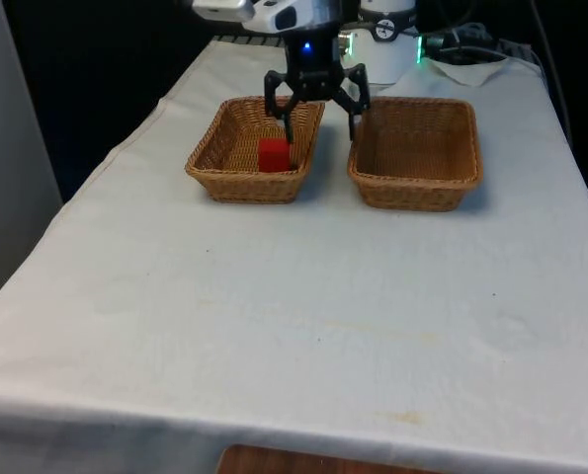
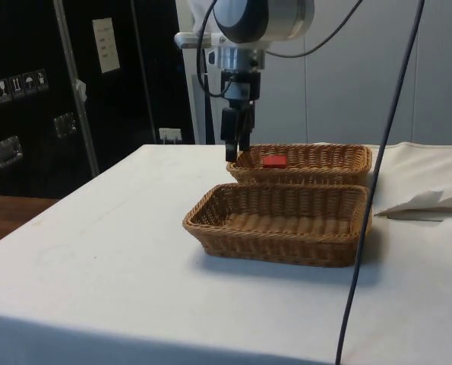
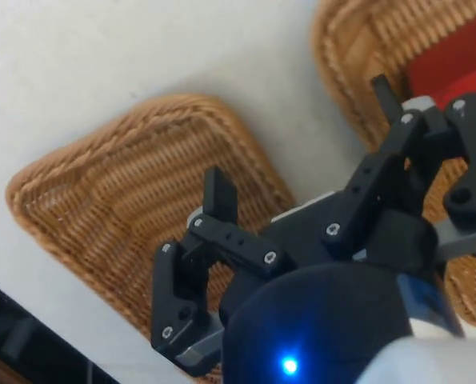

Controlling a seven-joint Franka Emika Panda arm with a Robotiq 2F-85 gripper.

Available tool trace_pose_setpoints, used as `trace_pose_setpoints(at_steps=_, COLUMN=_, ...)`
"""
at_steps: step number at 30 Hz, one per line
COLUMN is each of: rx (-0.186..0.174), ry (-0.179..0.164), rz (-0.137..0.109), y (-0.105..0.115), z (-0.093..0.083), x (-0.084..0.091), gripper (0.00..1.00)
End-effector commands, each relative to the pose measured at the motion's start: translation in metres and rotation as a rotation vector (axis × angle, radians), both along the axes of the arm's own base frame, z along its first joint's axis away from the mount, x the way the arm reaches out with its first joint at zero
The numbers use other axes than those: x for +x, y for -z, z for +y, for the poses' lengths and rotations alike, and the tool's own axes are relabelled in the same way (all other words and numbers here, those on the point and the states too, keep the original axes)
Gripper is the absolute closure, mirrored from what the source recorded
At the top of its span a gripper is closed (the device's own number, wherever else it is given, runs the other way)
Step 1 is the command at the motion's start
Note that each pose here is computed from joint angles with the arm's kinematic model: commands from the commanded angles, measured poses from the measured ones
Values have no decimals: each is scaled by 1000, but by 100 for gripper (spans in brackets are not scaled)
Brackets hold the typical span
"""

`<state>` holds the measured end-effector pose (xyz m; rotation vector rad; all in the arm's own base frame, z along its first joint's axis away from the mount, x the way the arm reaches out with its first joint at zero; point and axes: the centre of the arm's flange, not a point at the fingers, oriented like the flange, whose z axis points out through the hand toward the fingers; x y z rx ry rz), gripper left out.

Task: Pick up the red cube and place it into the right basket.

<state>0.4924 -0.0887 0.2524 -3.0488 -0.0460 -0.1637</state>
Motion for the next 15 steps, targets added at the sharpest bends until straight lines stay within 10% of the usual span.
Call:
trace_pose_setpoints(at_steps=1, rx=-14, ry=2, rz=0, y=1, z=4, x=1, gripper=0)
trace_pose_setpoints(at_steps=15, rx=-12, ry=-17, rz=-10, y=-4, z=53, x=18, gripper=0)
